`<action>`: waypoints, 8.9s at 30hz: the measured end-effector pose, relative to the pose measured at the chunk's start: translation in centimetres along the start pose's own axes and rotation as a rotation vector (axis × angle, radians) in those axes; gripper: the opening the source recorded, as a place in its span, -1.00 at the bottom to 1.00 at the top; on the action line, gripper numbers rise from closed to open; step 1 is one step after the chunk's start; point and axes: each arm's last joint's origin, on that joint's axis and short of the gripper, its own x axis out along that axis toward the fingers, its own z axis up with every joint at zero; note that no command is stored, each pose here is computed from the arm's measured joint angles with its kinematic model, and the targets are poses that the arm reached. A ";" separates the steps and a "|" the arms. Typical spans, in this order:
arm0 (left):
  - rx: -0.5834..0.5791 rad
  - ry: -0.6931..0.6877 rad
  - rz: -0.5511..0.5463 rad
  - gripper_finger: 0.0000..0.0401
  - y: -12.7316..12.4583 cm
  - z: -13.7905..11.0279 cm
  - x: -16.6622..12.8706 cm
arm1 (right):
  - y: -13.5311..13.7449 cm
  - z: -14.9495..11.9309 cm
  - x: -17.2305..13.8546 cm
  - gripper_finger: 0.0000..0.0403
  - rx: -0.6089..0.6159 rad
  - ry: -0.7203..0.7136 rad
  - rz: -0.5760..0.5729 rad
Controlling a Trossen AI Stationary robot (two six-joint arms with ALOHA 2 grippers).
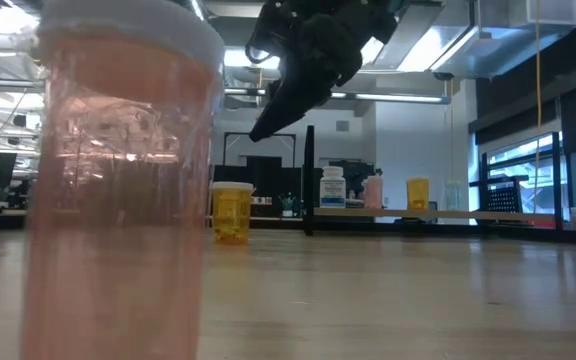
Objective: Pick and place medicine bottles onto shelf by color
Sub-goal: Put the top left orange pill bottle on the shelf
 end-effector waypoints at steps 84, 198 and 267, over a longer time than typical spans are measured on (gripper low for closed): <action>0.412 0.150 -0.308 0.93 -0.8 -0.6 -0.1 | -0.7 -0.3 2.5 0.55 0.052 -0.031 -0.095; 0.409 0.091 -0.238 0.93 -0.7 -0.2 -0.1 | -0.5 5.5 -3.3 0.11 0.295 0.135 -0.075; 0.491 -0.245 -0.179 0.93 4.9 3.3 -1.9 | -0.6 -8.5 -19.5 0.11 0.937 -0.013 -0.952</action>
